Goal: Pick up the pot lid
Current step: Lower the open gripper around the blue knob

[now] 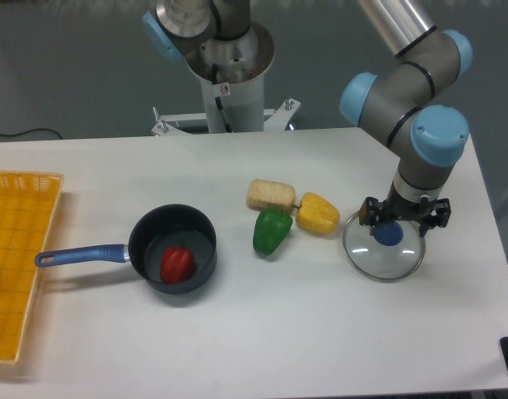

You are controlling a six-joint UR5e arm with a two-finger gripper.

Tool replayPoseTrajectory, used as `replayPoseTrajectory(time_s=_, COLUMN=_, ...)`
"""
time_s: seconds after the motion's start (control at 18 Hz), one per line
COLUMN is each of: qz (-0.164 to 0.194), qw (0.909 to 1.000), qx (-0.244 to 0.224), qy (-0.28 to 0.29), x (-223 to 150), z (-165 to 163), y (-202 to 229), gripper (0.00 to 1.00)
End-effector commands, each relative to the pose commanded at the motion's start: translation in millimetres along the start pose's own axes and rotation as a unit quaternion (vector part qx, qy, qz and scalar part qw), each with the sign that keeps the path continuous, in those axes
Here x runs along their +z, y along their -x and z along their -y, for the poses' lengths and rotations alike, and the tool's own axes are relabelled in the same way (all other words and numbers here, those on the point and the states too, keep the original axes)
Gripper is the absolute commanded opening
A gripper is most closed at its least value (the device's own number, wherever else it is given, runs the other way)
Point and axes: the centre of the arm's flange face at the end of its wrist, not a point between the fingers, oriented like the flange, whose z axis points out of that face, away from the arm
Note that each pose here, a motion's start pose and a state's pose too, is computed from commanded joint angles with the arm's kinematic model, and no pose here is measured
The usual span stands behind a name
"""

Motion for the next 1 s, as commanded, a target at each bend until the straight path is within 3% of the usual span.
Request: replayPoseTrajectory(time_s=1.0, qz=-0.003, qw=0.9999, qx=-0.012, qy=0.005, x=27.0, z=-12.2, y=-4.9, gripper=1.0)
